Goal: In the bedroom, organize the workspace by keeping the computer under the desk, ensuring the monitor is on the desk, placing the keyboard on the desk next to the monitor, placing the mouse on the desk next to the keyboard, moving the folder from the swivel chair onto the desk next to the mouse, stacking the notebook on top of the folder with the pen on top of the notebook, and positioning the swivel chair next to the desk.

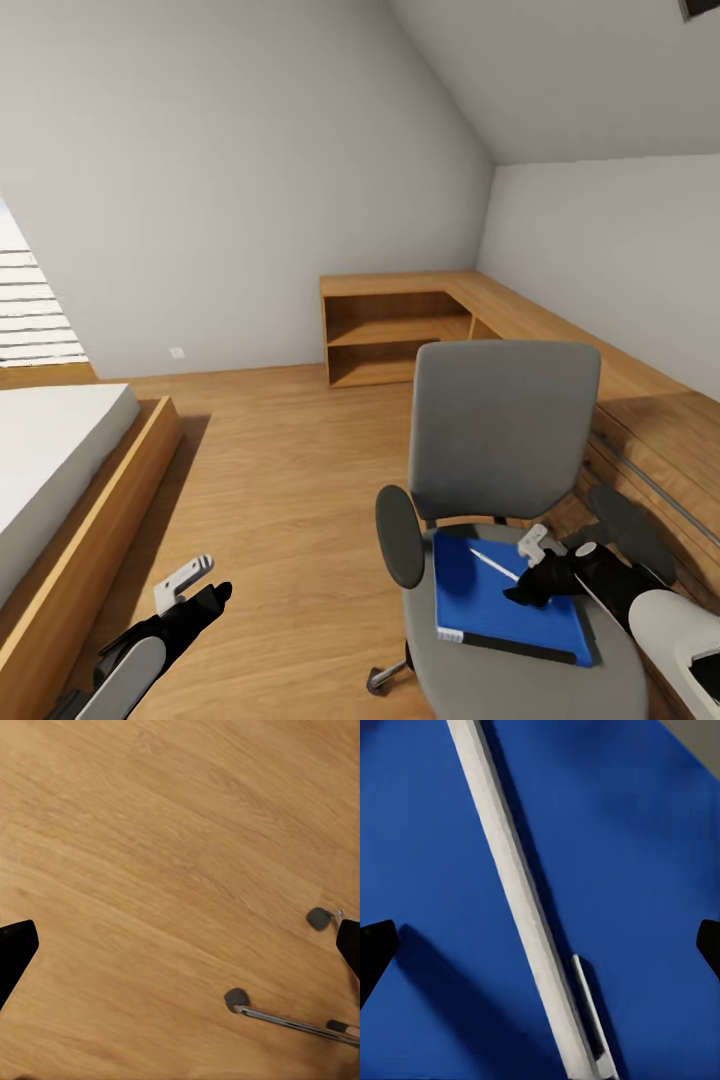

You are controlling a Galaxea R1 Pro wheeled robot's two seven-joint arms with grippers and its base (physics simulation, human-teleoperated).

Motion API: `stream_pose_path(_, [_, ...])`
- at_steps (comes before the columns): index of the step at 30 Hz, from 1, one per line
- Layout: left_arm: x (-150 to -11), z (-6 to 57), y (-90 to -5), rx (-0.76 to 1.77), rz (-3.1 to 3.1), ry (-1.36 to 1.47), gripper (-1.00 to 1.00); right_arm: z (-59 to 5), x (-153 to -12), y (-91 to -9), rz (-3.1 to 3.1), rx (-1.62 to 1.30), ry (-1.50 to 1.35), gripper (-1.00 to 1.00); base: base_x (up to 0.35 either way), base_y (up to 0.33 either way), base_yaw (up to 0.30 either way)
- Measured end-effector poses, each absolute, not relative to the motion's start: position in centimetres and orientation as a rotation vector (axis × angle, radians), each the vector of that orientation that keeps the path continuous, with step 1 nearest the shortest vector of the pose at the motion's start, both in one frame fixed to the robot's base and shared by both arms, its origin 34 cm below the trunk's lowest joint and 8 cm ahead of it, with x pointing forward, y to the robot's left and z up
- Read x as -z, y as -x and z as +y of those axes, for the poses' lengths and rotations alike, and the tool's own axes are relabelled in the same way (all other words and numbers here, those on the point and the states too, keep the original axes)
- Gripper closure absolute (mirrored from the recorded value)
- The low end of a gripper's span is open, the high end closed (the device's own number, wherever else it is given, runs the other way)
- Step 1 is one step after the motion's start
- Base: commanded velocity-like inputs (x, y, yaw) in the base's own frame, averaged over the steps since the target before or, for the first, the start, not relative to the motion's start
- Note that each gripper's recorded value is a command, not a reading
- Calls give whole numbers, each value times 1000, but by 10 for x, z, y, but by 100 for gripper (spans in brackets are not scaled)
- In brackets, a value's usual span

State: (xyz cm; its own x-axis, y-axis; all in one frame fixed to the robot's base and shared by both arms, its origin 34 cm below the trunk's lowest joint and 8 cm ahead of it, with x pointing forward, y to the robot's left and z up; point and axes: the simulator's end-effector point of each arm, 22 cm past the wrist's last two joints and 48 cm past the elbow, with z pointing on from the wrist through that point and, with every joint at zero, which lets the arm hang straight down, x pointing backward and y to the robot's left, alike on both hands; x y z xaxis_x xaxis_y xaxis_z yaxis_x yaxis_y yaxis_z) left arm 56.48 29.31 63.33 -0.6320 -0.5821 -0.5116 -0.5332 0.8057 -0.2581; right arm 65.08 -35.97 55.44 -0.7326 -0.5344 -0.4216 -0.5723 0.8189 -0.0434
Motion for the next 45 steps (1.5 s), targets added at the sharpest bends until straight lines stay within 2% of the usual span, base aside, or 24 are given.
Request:
stream_pose_path(23, [-627,292,-564,111,2400,824,-100,-356,-554,-655,2573,-144,824,-100,0,0,0])
stream_pose_path(24, [-627,292,-564,111,2400,824,-100,-355,-554,-655,2573,-145,826,100,0,0,0])
stream_pose_path(35, [-627,292,-564,111,2400,824,-100,-342,-553,-648,2570,-220,842,100,0,0,0])
stream_pose_path(45, [-626,293,-563,108,2402,825,-100,-351,-553,-657,2560,-140,820,100,0,0,0])
